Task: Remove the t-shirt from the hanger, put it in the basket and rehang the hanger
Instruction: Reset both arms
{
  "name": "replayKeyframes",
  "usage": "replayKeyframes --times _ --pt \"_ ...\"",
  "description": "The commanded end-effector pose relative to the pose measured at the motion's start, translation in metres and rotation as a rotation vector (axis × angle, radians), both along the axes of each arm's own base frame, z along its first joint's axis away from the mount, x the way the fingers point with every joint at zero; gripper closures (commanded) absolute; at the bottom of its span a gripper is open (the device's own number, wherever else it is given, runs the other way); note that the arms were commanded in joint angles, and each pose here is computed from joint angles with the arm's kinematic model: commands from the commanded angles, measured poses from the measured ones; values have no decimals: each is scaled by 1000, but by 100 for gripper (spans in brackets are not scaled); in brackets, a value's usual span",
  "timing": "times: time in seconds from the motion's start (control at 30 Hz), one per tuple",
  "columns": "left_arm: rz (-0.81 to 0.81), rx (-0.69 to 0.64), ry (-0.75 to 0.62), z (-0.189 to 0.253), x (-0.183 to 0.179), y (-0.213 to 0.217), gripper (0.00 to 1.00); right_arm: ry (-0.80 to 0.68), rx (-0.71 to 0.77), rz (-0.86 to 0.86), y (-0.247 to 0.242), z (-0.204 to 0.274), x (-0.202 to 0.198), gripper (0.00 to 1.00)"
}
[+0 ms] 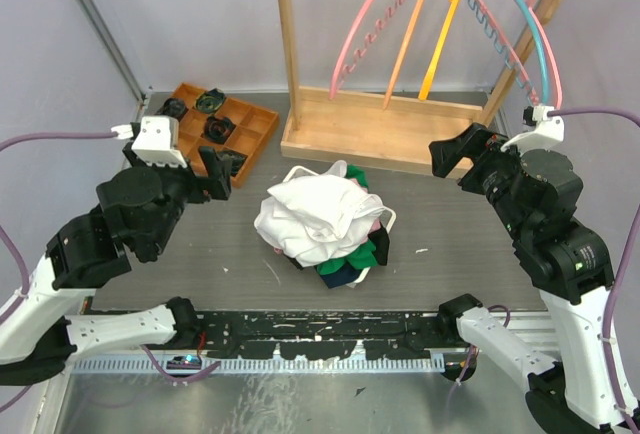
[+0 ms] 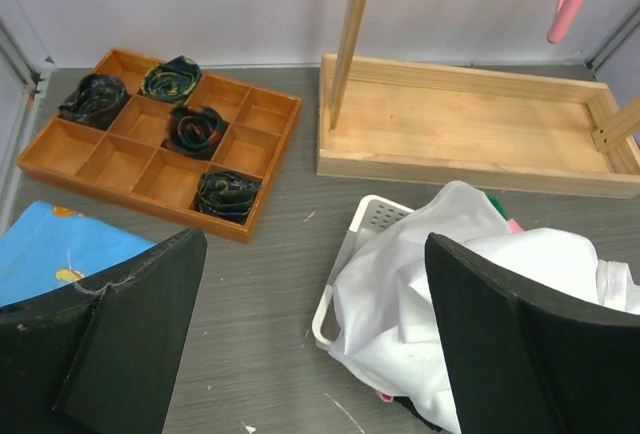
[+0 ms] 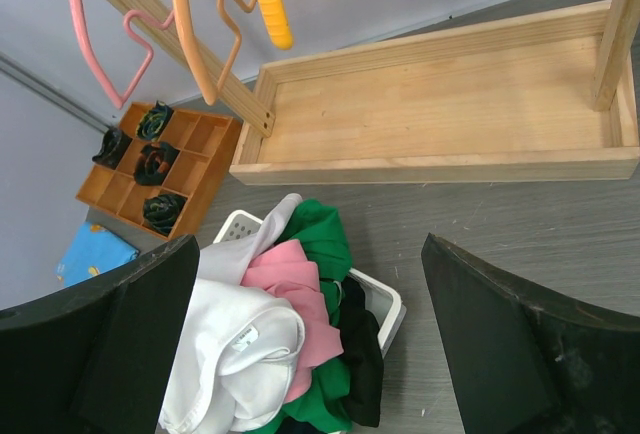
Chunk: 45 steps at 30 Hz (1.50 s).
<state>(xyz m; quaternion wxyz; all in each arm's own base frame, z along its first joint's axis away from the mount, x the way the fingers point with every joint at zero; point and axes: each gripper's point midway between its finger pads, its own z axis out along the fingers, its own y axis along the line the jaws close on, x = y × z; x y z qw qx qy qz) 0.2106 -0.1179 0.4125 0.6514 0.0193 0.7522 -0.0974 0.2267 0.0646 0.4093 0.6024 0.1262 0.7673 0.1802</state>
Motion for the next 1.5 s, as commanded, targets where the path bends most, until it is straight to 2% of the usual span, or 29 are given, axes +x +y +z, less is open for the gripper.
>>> replayKeyframes --times 0.0,0.13,0.2,0.27,0.4,0.57,0.67,0.77,1.0,1.27,1.47 --pt "-5 28 9 -1 0 1 2 -45 18 5 1 14 -1 0" --pt "100 78 16 -11 12 11 2 -45 7 6 0 14 0 0" --pt "89 100 72 -26 25 6 2 -47 3 8 1 14 1 0" --pt "95 68 155 -44 43 8 2 -49 -6 9 1 15 3 0" --pt "237 40 187 -58 80 44 2 -48 -16 11 1 16 3 0" --pt "343 -49 259 -70 99 85 2 -33 -18 45 7 11 3 0" --pt "413 -68 276 -80 96 102 2 -32 -23 51 8 11 4 0" --pt "396 -117 287 -83 90 98 2 -32 -29 58 9 11 4 0" --pt "437 -274 214 -67 63 103 2 -25 -30 68 11 7 4 0" --pt "475 -263 265 -73 52 109 2 -22 -23 83 15 5 6 0" --pt "474 -287 222 -64 49 111 2 -21 -12 30 3 -4 -2 0"
